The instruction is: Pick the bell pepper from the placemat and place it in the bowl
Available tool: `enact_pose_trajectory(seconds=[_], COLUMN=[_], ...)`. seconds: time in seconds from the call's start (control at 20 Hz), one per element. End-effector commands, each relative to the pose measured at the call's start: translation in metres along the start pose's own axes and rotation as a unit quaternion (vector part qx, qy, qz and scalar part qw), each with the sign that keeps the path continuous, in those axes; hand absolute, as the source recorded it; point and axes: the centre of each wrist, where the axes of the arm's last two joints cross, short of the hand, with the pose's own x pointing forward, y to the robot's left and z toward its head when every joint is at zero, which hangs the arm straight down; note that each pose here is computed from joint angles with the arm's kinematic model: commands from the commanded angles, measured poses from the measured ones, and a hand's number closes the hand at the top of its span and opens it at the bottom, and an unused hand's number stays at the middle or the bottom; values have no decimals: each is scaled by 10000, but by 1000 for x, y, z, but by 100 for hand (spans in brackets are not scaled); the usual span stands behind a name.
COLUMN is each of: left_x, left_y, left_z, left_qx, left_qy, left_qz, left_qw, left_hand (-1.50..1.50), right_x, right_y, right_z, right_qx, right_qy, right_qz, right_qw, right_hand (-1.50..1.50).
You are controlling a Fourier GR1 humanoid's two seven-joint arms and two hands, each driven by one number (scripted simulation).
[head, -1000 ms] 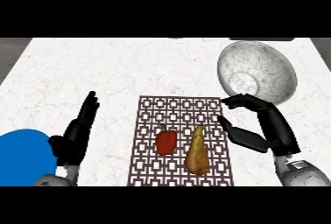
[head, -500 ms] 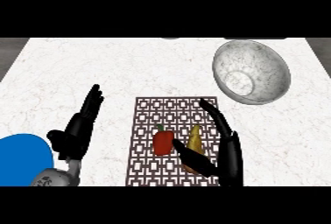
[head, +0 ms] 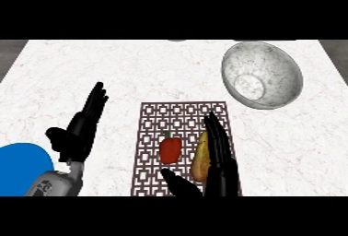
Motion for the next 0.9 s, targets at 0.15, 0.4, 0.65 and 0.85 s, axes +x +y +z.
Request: enact_pose_trajectory(seconds=[0.15,0.4,0.65,0.85], left_x=[4,-2,4,-1], left_y=[-5,-16,3,-2], left_z=[-5,-7,-3,-15], left_qx=[-114,-111,-184,-74], left_qy=[-31,3,-104,-24], left_qz=[10,99,3,-33], left_qw=[9999,9999,9998,10000], left_hand=[0,0,0,0], right_x=[48,70,65,63], right_y=[-3,-8,12,17], right_z=[-9,-20,-26,-25], right_qx=[366,857,1150,1375], right_qy=[1010,1823,2354,2431], right_qz=[505,987,1288,1262], right_qw=[9929,9745,9564,9519], right_hand=[-150,-150,-150,-150])
